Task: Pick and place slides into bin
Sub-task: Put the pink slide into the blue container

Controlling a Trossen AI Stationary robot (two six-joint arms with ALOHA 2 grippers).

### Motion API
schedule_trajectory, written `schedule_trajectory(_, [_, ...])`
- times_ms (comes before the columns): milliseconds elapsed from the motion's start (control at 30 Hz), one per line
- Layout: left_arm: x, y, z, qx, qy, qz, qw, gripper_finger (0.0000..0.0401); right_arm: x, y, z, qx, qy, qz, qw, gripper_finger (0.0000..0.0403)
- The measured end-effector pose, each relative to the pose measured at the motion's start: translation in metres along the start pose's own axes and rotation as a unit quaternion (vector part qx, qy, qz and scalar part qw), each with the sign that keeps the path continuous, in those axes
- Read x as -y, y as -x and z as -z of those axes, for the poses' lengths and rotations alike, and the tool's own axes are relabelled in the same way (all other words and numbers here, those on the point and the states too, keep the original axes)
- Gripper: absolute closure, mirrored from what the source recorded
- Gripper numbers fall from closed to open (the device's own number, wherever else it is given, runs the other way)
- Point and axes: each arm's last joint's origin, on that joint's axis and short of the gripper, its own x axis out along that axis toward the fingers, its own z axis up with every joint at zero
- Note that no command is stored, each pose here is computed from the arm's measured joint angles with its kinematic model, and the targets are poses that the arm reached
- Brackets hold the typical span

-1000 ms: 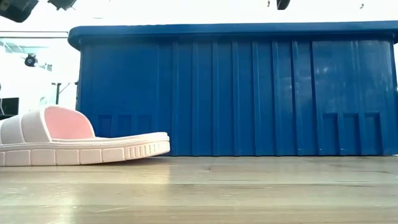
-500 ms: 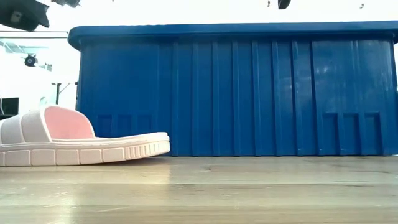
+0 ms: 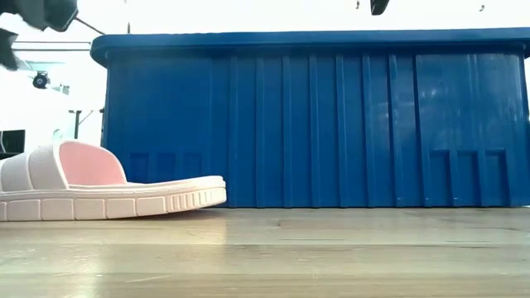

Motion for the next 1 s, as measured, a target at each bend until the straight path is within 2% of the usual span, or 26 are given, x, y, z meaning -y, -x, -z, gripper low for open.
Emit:
schedule_trajectory(133, [-0.011, -0.015, 0.009, 0.012, 0.023, -0.033, 0.999, 0.0183, 0.000, 0.000, 0.001, -0.007, 0.000, 0.001, 1.000, 0.0344])
schedule_trajectory(233, [-0.012, -0.021, 0.015, 0.038, 0.041, -0.034, 0.998, 0.0183, 0.000, 0.000, 0.001, -0.007, -0.002, 0.001, 1.000, 0.0342])
schedule_trajectory(400, [-0.015, -0.033, 0.023, 0.054, 0.036, -0.054, 0.996, 0.0183, 0.000, 0.000, 0.001, -0.007, -0.001, 0.001, 1.000, 0.0344])
schedule_trajectory(700, [-0.028, -0.064, 0.044, 0.106, 0.068, -0.088, 0.988, 0.0183, 0.000, 0.000, 0.001, -0.007, -0.002, 0.001, 1.000, 0.0342])
schedule_trajectory(1000, [-0.027, -0.092, 0.055, 0.120, 0.078, -0.087, 0.986, 0.0183, 0.000, 0.000, 0.001, -0.007, 0.000, 0.001, 1.000, 0.0341])
